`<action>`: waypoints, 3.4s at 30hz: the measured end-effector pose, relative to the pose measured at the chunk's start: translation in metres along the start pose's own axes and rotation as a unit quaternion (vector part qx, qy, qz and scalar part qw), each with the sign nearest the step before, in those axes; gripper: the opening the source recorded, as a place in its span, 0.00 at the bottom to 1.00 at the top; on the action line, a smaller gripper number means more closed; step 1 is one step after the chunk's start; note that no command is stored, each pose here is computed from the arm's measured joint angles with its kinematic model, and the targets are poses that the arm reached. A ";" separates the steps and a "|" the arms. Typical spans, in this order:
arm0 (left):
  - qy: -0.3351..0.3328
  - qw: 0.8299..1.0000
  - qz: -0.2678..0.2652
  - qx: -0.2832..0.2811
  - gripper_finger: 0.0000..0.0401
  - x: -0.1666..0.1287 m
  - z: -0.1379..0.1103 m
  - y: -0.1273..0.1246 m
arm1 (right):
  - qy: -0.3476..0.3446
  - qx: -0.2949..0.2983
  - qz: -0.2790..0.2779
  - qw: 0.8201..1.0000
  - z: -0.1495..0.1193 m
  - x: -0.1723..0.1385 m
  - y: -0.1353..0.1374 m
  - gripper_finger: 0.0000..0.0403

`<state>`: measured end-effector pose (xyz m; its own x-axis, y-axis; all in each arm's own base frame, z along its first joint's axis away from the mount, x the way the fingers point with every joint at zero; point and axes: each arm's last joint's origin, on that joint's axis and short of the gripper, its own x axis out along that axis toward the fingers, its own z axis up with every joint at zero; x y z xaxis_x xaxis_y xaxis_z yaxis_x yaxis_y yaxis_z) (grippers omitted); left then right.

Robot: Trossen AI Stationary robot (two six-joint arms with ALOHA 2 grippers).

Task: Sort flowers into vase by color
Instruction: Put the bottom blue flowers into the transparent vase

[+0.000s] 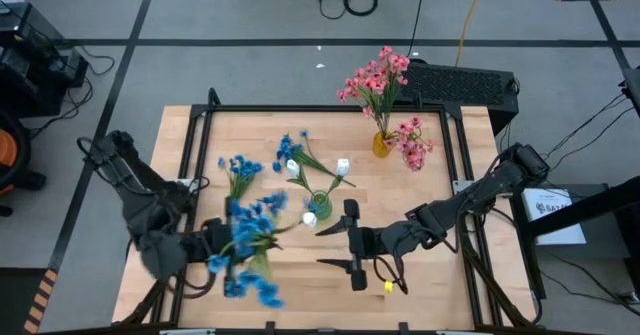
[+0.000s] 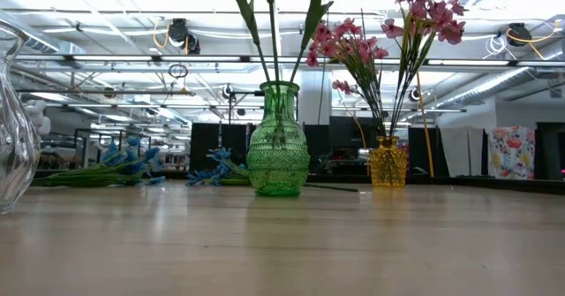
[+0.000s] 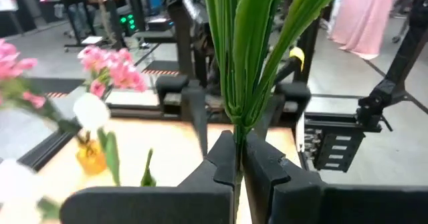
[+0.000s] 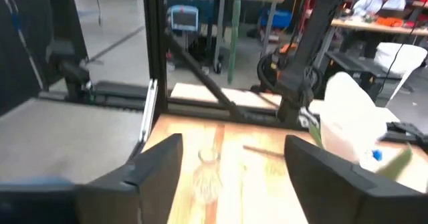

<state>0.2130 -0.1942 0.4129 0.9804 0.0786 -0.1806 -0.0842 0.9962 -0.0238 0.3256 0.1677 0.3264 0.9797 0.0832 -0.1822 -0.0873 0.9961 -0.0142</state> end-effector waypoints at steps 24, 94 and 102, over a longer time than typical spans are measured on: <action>-0.029 0.994 0.061 -0.090 0.02 -0.069 -0.125 -0.035 | 0.026 0.014 0.048 0.998 0.003 -0.030 0.027 0.60; -0.024 0.994 -0.097 0.040 0.02 -0.097 -0.068 0.068 | 0.045 0.014 0.068 0.997 -0.002 -0.038 0.042 0.60; -0.002 0.993 -0.111 -0.032 0.02 -0.080 -0.134 0.046 | 0.053 0.010 0.068 0.996 -0.004 -0.039 0.042 0.60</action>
<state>0.1064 -0.1601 0.2944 0.9767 -0.1427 -0.1606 0.1234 0.9845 -0.1243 0.2830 0.2060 0.3287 0.9344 0.2141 -0.2847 -0.2126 0.9765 0.0367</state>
